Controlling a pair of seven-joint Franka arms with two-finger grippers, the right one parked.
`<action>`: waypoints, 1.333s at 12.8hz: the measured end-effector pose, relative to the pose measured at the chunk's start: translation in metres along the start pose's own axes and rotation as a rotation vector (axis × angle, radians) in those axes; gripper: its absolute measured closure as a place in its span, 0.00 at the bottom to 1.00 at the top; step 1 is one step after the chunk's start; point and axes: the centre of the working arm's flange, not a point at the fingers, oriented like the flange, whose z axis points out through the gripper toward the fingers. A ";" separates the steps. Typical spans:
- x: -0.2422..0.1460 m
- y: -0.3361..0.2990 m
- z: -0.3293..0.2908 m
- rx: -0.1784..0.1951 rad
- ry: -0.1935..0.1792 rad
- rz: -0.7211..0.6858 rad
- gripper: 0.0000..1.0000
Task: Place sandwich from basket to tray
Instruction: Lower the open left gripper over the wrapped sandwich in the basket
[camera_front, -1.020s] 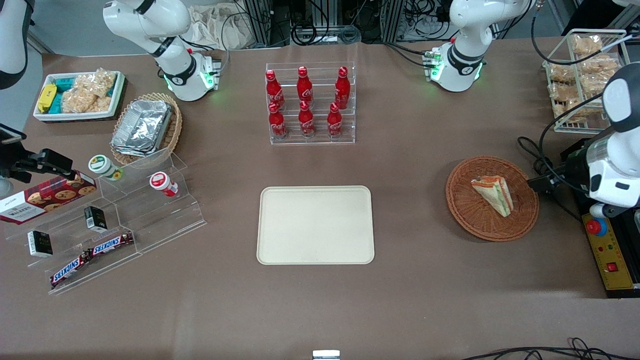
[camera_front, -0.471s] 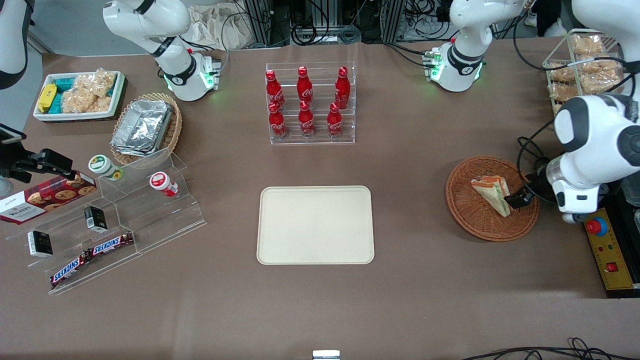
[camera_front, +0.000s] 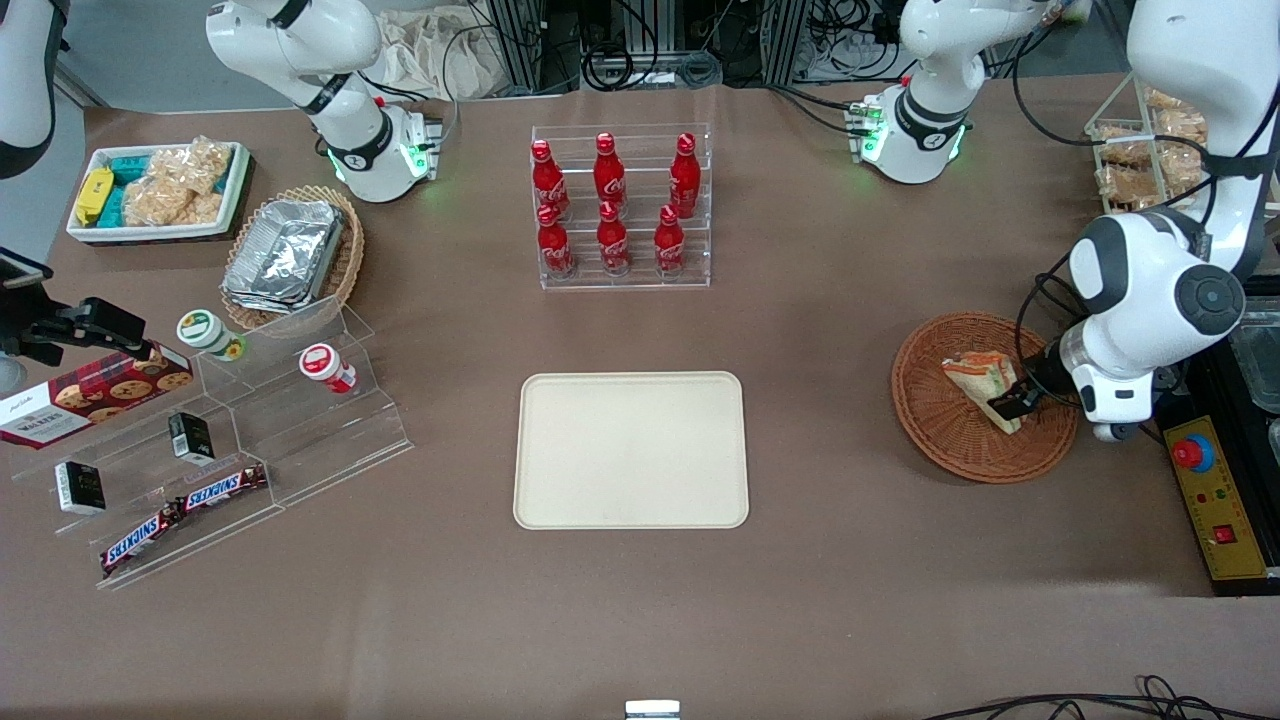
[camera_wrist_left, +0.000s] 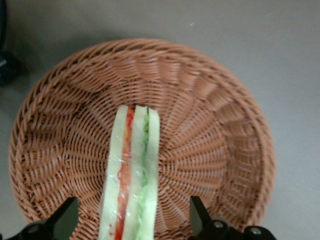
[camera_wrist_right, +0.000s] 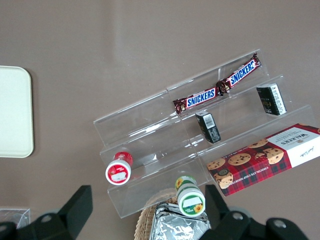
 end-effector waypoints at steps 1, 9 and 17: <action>0.001 -0.003 0.010 0.005 -0.013 -0.006 0.00; 0.004 0.002 0.043 -0.023 -0.014 -0.081 0.16; 0.016 0.022 0.003 -0.020 -0.007 -0.016 0.77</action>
